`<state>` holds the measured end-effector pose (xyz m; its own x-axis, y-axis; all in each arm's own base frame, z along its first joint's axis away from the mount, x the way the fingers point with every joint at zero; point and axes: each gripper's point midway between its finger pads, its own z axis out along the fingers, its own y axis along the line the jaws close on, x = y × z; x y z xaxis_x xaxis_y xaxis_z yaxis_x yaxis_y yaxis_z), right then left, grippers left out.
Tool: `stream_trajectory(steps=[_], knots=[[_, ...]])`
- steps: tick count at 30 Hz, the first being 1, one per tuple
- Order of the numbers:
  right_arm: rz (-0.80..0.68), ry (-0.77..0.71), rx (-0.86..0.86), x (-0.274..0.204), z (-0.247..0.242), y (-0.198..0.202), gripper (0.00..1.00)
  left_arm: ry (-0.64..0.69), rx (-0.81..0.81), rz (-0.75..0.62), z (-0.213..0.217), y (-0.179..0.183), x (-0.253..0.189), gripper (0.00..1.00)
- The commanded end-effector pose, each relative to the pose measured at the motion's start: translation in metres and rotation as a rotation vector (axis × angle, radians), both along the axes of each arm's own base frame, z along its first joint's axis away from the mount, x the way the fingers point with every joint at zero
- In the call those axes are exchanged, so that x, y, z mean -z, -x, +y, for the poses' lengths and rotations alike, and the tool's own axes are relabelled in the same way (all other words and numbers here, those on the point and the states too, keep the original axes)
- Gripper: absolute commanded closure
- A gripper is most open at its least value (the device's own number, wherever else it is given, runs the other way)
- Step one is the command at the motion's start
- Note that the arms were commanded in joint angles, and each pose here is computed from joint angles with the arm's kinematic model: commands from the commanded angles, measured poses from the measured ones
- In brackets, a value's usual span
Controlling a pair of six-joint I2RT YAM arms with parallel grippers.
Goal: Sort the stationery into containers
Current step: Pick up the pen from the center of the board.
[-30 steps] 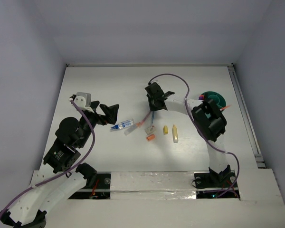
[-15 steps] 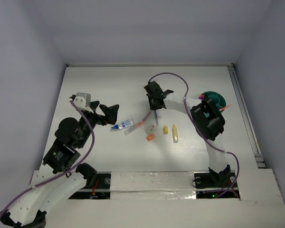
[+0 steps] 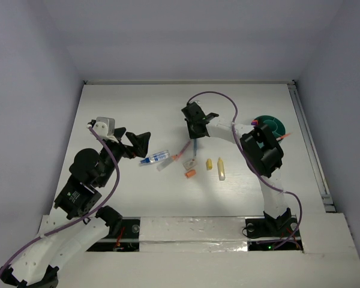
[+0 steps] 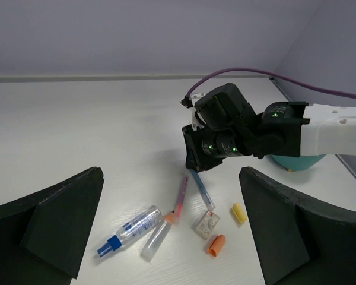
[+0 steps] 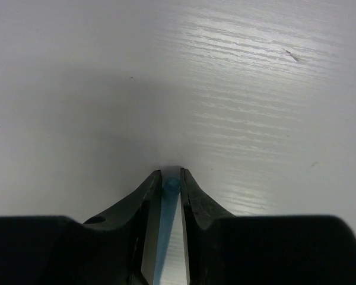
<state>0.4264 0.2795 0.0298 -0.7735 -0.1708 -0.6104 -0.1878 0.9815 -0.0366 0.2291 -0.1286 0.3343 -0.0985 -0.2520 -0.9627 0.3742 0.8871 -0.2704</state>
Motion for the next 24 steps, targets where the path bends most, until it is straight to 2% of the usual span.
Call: stream_trajectory(steps=[1, 4, 10, 15, 22, 24], knots=[[0.083, 0.044, -0.006, 0.016, -0.01, 0.023, 0.77, 0.035, 0.005, -0.051, 0.0, 0.001, -0.014, 0.01], [0.078, 0.039, -0.001, 0.016, -0.011, 0.025, 0.78, 0.035, 0.003, -0.051, 0.0, 0.001, -0.014, 0.01], [0.053, 0.019, 0.002, 0.011, -0.01, 0.023, 1.0, 0.036, 0.002, -0.052, 0.001, 0.001, -0.015, 0.01], [-0.078, -0.016, 0.016, -0.022, -0.01, 0.008, 1.0, 0.035, 0.0, -0.051, 0.001, 0.0, -0.014, 0.01], [-0.369, -0.213, 0.035, -0.119, -0.009, -0.008, 1.0, 0.034, 0.0, -0.052, 0.001, 0.0, -0.014, 0.01], [-0.479, -0.308, 0.053, -0.163, -0.011, -0.011, 1.0, 0.034, 0.0, -0.052, 0.001, 0.0, -0.014, 0.01]])
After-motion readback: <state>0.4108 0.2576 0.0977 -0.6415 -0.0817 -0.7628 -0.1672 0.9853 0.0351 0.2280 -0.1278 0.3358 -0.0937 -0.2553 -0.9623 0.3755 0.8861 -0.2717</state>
